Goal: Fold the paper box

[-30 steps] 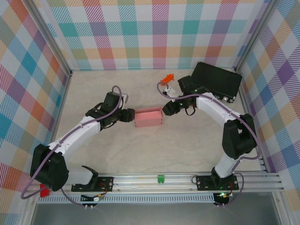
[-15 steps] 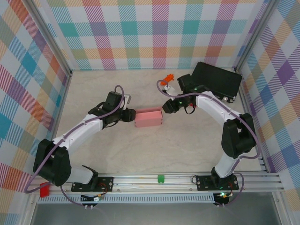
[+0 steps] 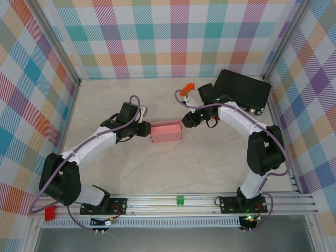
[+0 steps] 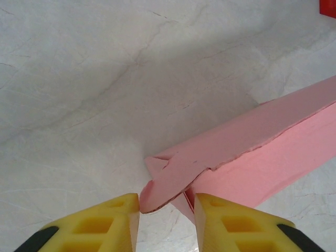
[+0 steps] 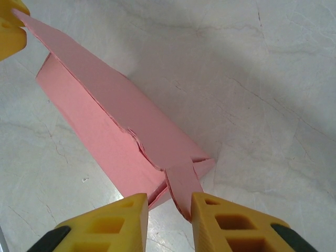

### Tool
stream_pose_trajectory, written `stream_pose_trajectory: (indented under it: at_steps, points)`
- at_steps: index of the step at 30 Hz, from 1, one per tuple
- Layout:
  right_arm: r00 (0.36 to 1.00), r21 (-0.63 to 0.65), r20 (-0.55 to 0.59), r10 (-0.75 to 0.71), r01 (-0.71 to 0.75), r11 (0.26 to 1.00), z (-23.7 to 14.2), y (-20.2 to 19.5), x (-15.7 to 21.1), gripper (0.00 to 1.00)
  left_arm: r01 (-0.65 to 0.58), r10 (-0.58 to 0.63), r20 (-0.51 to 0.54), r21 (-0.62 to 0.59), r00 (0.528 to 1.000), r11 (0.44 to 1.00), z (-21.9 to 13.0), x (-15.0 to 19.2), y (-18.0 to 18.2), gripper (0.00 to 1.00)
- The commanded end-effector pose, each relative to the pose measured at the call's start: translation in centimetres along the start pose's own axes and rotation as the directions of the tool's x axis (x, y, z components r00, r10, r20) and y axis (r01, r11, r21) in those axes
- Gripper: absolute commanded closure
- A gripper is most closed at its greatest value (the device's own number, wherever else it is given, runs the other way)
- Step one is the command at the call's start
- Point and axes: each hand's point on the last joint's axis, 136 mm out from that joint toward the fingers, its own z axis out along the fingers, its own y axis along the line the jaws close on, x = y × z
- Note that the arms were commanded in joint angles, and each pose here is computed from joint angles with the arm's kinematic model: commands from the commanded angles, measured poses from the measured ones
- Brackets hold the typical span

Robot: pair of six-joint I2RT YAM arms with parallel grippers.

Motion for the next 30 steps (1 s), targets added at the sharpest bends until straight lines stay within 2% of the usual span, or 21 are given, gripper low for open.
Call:
stream_pose_trajectory:
  at_steps: [1, 14, 17, 22, 30]
  points:
    - [1.0, -0.025, -0.004, 0.003, -0.003, 1.0, 0.07, 0.54, -0.51, 0.71, 0.015, -0.016, 0.025, 0.021, 1.0, 1.0, -0.26, -1.32, -0.14, 0.68]
    - [1.0, -0.015, -0.008, 0.008, -0.008, 1.0, 0.16, 0.27, -0.53, 0.72, 0.002, -0.003, 0.038, 0.021, 0.999, 1.0, -0.21, -1.53, -0.14, 0.64]
    - [1.0, -0.01, -0.011, 0.008, -0.008, 1.0, 0.18, 0.15, -0.52, 0.72, -0.003, 0.003, 0.04, 0.008, 0.999, 1.0, -0.22, -1.62, 0.07, 0.6]
    - [1.0, -0.007, -0.011, 0.008, -0.008, 1.0, 0.19, 0.1, -0.58, 0.72, -0.017, 0.018, 0.068, -0.028, 0.998, 0.999, -0.81, -2.0, 0.63, 0.48]
    - [1.0, -0.006, -0.012, 0.01, -0.01, 1.0, 0.2, 0.04, -0.64, 0.72, -0.074, 0.074, 0.06, -0.005, 0.995, 0.997, -0.16, -1.89, 0.23, 0.47]
